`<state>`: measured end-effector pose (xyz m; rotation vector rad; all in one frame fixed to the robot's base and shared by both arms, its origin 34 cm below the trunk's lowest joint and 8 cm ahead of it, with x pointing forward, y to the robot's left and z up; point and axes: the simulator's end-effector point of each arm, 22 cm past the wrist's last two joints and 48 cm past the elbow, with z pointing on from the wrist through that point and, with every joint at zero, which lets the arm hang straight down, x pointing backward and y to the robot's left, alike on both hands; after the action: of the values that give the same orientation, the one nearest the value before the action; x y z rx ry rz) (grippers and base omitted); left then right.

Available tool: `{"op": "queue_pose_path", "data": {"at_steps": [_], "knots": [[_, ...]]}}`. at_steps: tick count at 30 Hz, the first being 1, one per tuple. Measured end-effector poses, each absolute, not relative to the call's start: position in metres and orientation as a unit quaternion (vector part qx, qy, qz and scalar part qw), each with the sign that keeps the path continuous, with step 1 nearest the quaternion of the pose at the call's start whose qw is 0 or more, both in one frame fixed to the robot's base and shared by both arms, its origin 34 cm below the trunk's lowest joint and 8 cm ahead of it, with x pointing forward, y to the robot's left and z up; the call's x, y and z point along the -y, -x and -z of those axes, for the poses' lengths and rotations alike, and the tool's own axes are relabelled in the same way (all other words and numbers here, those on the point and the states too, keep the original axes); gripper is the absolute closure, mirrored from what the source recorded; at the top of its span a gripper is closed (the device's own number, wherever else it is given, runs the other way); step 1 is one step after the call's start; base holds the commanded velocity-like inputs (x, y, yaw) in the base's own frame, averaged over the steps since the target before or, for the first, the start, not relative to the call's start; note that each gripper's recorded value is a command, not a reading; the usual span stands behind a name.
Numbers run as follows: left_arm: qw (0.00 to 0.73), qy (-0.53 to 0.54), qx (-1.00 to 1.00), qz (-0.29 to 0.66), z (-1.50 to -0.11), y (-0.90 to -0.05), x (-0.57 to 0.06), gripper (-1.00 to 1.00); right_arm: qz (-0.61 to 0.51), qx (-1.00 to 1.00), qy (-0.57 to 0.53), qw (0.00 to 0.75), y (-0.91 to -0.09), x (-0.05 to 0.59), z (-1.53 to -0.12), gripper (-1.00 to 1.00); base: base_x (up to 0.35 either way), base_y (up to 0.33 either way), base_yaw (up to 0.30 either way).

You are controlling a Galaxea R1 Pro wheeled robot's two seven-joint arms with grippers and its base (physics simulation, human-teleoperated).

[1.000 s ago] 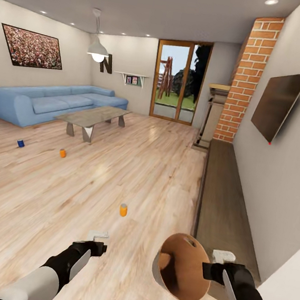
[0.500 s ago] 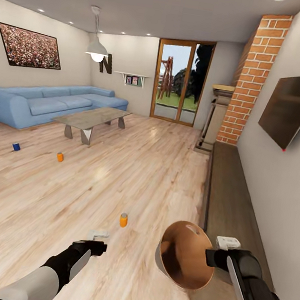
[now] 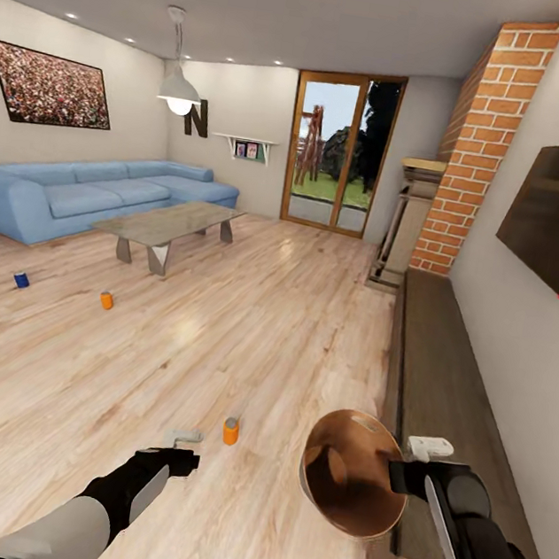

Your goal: Put the three can of soda from the living room inside the tash can in the kitchen.

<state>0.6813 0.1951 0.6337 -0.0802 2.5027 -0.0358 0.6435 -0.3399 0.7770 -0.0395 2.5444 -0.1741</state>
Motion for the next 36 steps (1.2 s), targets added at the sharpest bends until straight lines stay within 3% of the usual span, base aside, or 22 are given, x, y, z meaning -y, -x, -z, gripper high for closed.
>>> {"op": "queue_pose_path", "data": {"at_steps": [17, 36], "knots": [[0.313, 0.03, -0.949, 0.014, -0.633, -0.681, -0.194, -1.0, 0.064, -0.957, 0.015, 0.284, -0.636, 0.34, -0.77, 1.0, 0.3, 0.046, 0.0], [0.314, 0.03, -0.949, 0.014, -0.634, -0.681, -0.194, -1.0, 0.065, -0.959, 0.017, 0.276, -0.627, 0.339, -0.762, 1.0, 0.203, -0.071, 0.0]]}}
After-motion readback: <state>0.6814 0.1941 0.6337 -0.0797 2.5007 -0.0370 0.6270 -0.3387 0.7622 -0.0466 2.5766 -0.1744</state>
